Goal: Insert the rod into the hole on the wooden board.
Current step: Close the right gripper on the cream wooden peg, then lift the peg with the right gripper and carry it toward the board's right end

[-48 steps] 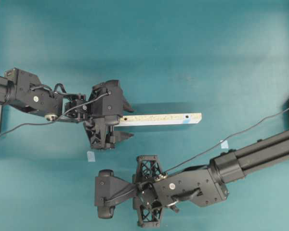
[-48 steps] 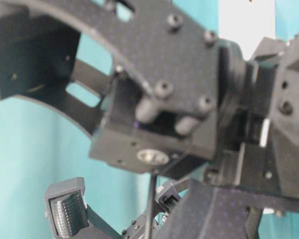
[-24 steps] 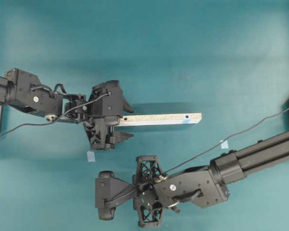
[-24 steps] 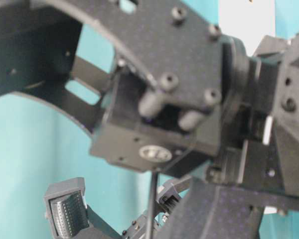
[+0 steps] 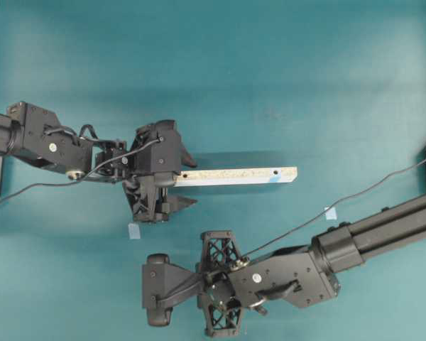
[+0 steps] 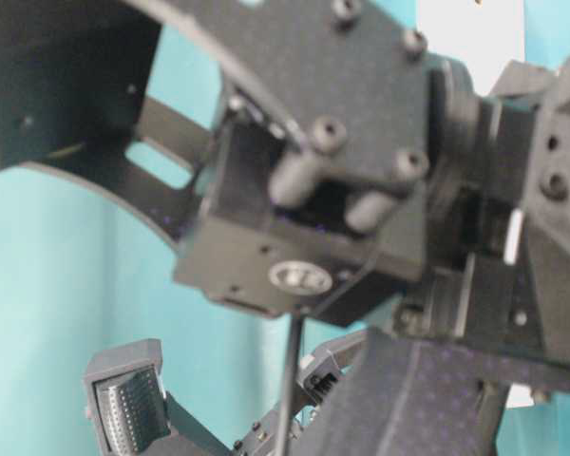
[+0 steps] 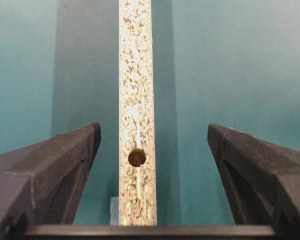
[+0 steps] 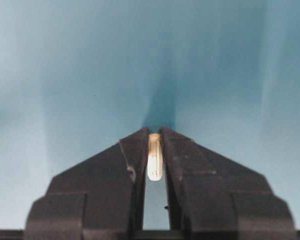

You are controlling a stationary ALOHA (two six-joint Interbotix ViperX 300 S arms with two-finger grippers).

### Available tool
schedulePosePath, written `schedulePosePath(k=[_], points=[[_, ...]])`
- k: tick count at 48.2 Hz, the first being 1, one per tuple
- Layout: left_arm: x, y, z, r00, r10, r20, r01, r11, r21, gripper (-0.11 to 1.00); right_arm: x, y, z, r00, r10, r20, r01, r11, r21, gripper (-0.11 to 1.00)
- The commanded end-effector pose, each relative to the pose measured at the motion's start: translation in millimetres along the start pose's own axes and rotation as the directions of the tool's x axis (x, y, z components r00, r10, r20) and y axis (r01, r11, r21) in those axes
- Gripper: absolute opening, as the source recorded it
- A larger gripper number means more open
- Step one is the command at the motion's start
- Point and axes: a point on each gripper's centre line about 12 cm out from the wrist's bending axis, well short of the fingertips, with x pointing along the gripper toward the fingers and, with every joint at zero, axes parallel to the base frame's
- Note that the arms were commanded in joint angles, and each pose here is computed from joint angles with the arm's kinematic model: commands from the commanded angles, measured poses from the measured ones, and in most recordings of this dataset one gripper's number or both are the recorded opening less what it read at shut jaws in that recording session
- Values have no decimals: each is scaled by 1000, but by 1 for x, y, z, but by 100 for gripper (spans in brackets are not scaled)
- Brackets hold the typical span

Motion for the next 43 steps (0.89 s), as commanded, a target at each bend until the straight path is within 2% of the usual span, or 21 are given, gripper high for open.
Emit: schedulePosePath(k=[1,20,32,43], points=[[-4,-4,13,999,-10,42,10,1000,-4,99,-12,-1,6,1000,5,22,-5,1000,1,10],[-4,-5,13,999,-12,42,12,1000,-2,99,-31,0,12,998,22,54,-22,1000,-4,10],[-4,-6,13,999,-13,44,14,1000,-8,99,-63,2,20,993,53,110,-53,999,-3,10],[-4,-9,13,999,-19,43,19,1000,-3,99,-101,1,34,974,101,205,-104,995,2,10]])
